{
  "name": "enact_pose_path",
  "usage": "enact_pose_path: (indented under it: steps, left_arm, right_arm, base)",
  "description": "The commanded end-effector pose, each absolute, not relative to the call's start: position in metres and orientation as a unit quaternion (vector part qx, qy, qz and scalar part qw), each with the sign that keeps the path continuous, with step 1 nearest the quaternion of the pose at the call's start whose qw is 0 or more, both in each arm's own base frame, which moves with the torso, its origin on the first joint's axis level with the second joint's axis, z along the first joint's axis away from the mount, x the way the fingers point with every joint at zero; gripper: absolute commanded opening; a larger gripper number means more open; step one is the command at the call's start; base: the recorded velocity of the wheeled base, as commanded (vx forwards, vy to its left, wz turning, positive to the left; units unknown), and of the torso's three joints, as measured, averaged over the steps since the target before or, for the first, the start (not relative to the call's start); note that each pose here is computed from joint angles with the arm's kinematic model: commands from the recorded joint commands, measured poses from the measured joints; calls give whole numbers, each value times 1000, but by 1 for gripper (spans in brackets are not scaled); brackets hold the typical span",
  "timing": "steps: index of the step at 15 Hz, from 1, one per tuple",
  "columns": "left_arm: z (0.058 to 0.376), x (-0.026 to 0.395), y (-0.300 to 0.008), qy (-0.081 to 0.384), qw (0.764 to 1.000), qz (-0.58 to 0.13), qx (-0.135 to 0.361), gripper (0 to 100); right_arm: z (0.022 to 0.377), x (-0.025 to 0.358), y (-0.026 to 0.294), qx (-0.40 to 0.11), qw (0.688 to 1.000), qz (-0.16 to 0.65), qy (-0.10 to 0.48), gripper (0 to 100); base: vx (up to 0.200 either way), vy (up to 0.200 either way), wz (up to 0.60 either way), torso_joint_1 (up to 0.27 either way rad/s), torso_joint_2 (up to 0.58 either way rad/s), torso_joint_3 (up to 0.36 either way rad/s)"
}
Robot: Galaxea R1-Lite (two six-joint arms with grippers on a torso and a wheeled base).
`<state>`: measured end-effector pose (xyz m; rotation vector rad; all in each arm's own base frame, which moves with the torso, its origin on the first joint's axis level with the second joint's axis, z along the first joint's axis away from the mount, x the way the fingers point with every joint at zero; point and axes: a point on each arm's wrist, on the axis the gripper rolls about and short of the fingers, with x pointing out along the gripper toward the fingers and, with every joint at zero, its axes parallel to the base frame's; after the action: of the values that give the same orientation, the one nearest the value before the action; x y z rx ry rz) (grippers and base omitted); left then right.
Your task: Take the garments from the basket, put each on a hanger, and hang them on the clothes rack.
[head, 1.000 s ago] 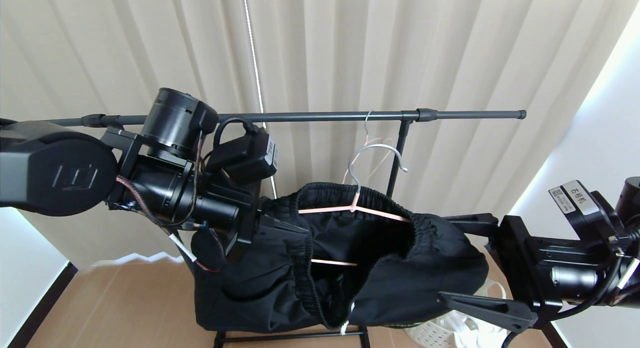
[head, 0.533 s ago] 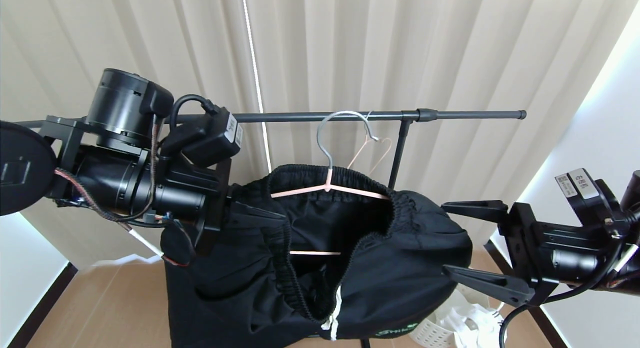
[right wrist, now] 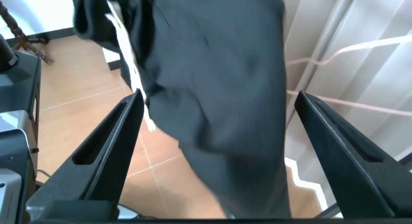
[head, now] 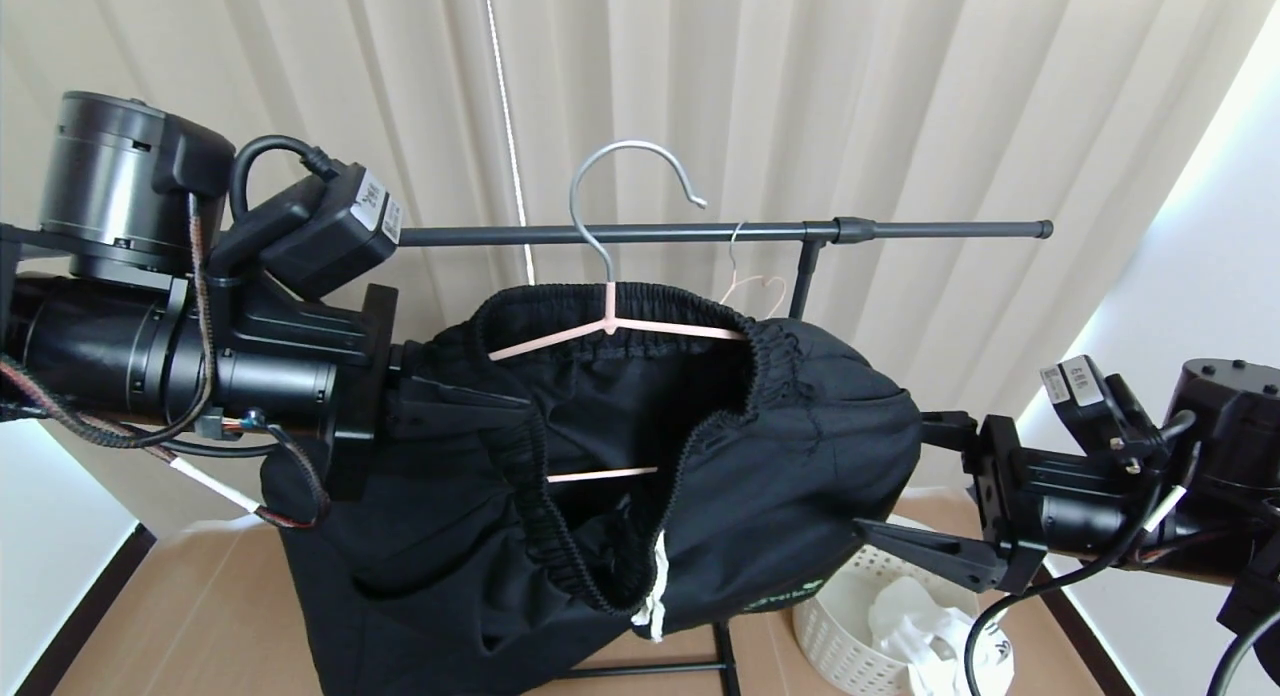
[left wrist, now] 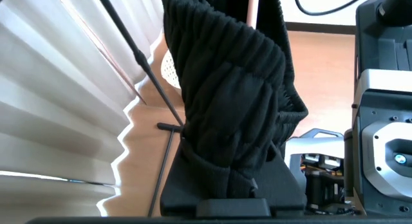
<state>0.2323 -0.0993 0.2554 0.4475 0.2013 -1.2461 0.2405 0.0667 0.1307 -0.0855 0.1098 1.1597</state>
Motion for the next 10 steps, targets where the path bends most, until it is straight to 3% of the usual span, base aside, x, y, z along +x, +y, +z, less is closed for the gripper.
enact_pose_path:
  steps: [1, 10]
  left_arm:
    - [257, 226, -96, 90, 788, -574, 206, 0]
    - [261, 214, -90, 79, 794, -568, 201, 0]
  right_arm:
    - [119, 247, 67, -33, 833, 547, 72, 100]
    - [91, 267, 71, -27, 843, 528, 101, 100]
  base:
    - [0, 0, 0, 0, 0, 0]
    - [0, 0, 0, 0, 0, 0]
